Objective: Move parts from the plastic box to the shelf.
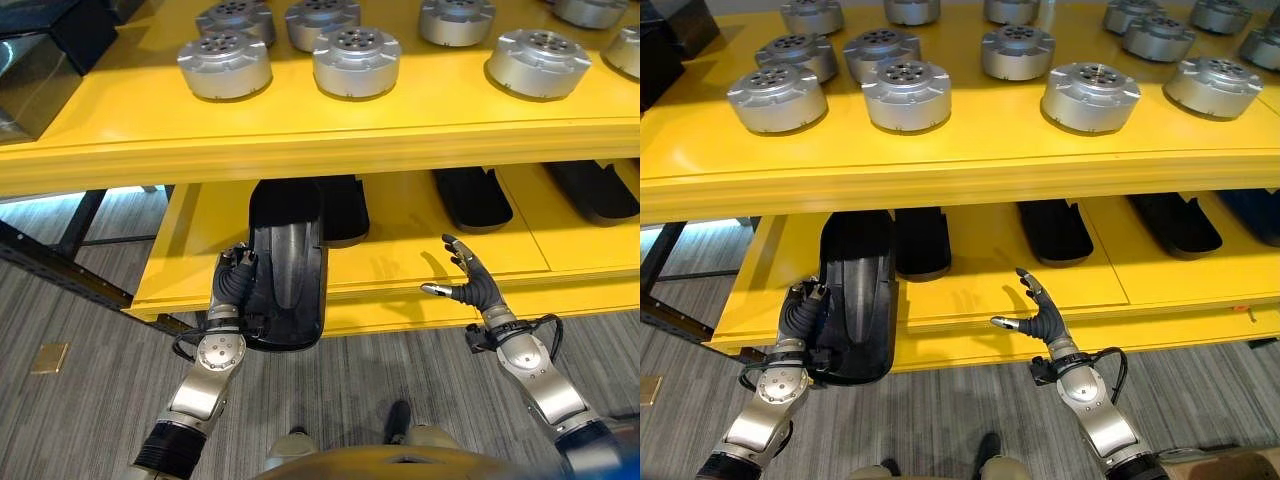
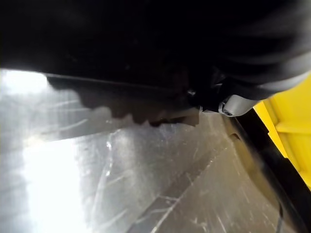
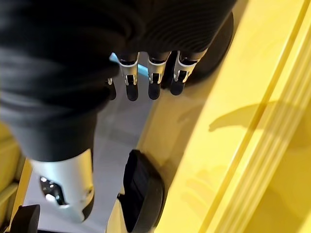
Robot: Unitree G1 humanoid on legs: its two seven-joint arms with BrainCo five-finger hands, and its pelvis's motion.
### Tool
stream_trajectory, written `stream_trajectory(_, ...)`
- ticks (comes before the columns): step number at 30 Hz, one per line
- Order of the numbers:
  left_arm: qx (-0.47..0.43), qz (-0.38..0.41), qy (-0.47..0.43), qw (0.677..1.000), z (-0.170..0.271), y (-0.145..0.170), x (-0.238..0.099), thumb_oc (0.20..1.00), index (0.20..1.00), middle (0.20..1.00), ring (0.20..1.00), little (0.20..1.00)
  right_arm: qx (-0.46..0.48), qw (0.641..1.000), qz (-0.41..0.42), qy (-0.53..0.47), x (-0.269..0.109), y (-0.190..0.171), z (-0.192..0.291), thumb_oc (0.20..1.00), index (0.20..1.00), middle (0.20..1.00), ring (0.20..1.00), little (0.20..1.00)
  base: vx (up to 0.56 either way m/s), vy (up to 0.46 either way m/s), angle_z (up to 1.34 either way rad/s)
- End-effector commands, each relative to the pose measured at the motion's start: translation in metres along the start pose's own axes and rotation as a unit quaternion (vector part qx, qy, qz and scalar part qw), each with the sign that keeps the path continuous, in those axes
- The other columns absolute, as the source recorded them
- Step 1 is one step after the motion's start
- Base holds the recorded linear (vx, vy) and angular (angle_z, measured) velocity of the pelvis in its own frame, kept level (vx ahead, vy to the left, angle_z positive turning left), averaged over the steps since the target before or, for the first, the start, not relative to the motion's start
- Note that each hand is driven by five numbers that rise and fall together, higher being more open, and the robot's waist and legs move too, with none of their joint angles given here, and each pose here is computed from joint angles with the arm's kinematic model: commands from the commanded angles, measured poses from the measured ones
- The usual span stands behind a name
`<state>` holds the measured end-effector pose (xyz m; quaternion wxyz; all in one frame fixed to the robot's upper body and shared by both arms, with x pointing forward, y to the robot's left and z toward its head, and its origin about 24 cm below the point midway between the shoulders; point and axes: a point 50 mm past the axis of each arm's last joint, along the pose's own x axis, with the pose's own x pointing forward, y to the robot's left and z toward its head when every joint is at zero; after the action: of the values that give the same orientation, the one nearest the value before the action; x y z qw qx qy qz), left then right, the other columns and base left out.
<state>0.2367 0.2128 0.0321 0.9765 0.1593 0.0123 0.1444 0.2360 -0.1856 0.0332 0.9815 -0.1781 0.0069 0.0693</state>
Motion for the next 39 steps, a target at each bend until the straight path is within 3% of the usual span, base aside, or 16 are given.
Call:
stream_trajectory(1,-0.012,0.048,-0.093,0.994,0.034,0.014,0.021,0.2,0.2,0.2,0.2,0.2,0.007,0.999,-0.002,-0.046,0.008,0.002,0.016,1.0,1.0,1.0,1.0,1.0,-0.04,0.176,0.07)
stream_trajectory(9,-0.006,0.067,-0.099,0.993,0.031,0.033,0.023,0.2,0.2,0.2,0.2,0.2,-0.024,0.999,-0.011,-0.038,0.0,-0.015,0.015,1.0,1.0,1.0,1.0,1.0,-0.05,0.42,-0.19)
stream_trajectory(18,0.013,-0.011,-0.127,0.992,0.043,0.001,0.029,0.2,0.2,0.2,0.2,0.2,0.063,0.994,-0.084,0.004,-0.013,-0.015,-0.005,1.0,1.0,1.0,1.0,1.0,-0.11,0.359,-0.14)
stream_trajectory(27,0.034,0.053,-0.137,0.989,0.048,0.017,0.03,0.2,0.2,0.2,0.2,0.2,0.042,0.998,-0.051,-0.017,-0.009,-0.011,0.003,1.0,1.0,1.0,1.0,1.0,0.0,0.02,-0.33)
stream_trajectory(39,0.034,0.151,-0.061,0.986,0.013,0.04,0.027,0.2,0.2,0.2,0.2,0.2,0.007,1.0,0.003,0.006,-0.007,-0.005,0.0,1.0,1.0,1.0,1.0,1.0,0.08,-0.002,-0.09)
